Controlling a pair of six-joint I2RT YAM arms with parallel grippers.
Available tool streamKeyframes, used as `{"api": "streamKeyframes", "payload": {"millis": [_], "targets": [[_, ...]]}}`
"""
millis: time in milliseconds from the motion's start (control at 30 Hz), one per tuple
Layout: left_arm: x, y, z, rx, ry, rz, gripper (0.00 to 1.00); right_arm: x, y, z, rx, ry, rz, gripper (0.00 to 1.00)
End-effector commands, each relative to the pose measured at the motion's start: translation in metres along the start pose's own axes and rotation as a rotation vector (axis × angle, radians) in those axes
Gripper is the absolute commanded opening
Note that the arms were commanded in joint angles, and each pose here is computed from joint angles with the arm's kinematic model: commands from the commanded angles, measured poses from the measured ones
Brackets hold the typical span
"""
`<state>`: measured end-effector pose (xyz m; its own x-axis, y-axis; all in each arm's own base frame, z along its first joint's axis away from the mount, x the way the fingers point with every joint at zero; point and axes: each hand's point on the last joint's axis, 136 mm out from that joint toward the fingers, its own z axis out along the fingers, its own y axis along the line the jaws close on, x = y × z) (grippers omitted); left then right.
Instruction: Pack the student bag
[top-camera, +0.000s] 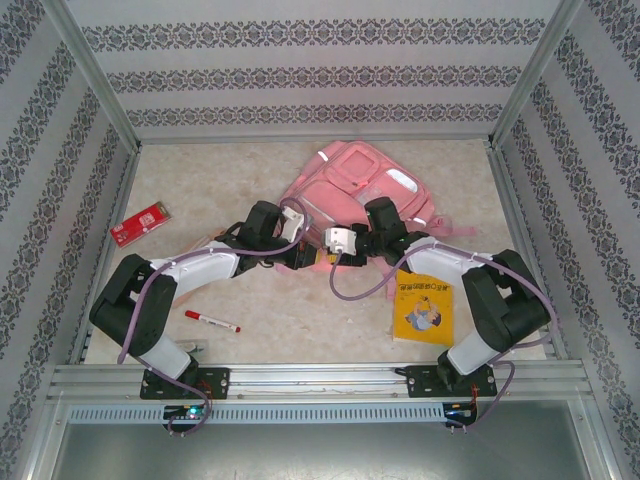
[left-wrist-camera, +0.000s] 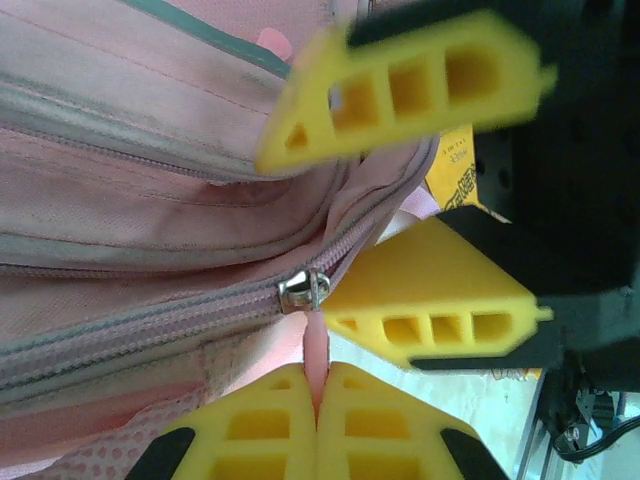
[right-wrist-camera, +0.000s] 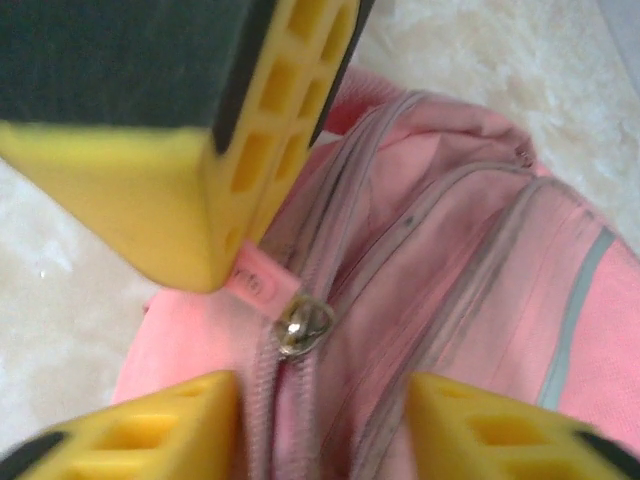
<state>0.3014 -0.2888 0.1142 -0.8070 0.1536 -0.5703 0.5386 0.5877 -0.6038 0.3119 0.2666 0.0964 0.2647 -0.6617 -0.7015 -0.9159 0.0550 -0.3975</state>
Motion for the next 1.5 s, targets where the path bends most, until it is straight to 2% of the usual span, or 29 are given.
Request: {"api": "streamKeyframes", "payload": {"millis": [0, 67, 100, 200, 300, 400, 467, 633, 800, 967, 1033, 1200, 1333, 1367, 1467], "targets": [[-0.024, -0.012, -0.015, 0.0, -0.081, 0.076, 0.0, 0.025, 0.012, 0.003, -0.031, 0.08, -0.012, 0.25], [-0.022, 0.002, -0.02, -0.054, -0.075, 0.06, 0.0, 0.027, 0.015, -0.002, -0.049, 0.084, -0.03, 0.06], [-0.022, 0.009, -0.023, -0.084, -0.073, 0.051, 0.0, 0.026, 0.013, -0.005, -0.048, 0.076, -0.033, 0.01], [-0.022, 0.043, -0.044, -0.191, -0.079, 0.001, 0.0, 0.029, 0.008, -0.019, -0.045, 0.07, -0.032, 0.0], [-0.026, 0.069, -0.069, -0.25, -0.121, -0.042, 0.0, 0.043, 0.008, -0.027, -0.054, 0.135, -0.071, 0.0], [-0.025, 0.074, -0.08, -0.249, -0.13, -0.019, 0.0, 0.049, 0.004, -0.029, -0.037, 0.15, -0.063, 0.0], [-0.02, 0.064, -0.076, -0.191, -0.104, -0.003, 0.0, 0.04, 0.001, -0.027, -0.03, 0.109, -0.036, 0.11], [-0.012, 0.042, -0.061, -0.119, -0.108, 0.003, 0.0, -0.014, 0.004, -0.021, -0.058, -0.094, 0.018, 0.43], [-0.013, 0.01, -0.044, -0.053, -0.115, 0.036, 0.0, -0.05, 0.004, -0.003, -0.062, -0.169, 0.061, 0.47], [-0.023, -0.011, -0.034, 0.005, -0.144, 0.028, 0.0, -0.039, 0.01, 0.016, -0.087, -0.134, 0.124, 0.48], [-0.028, -0.01, -0.036, -0.006, -0.169, 0.025, 0.0, -0.026, 0.016, 0.02, -0.099, -0.1, 0.126, 0.46], [-0.032, 0.004, -0.045, -0.102, -0.183, 0.059, 0.0, -0.028, 0.03, 0.016, -0.168, -0.118, 0.139, 0.4], [-0.033, 0.018, -0.053, -0.152, -0.199, 0.05, 0.0, -0.029, 0.026, 0.017, -0.153, -0.107, 0.135, 0.06], [-0.033, 0.022, -0.055, -0.159, -0.203, 0.039, 0.0, -0.03, 0.028, 0.018, -0.155, -0.085, 0.117, 0.01], [-0.035, 0.032, -0.065, -0.173, -0.229, 0.009, 0.0, -0.029, 0.035, 0.009, -0.189, 0.054, -0.021, 0.0]]}}
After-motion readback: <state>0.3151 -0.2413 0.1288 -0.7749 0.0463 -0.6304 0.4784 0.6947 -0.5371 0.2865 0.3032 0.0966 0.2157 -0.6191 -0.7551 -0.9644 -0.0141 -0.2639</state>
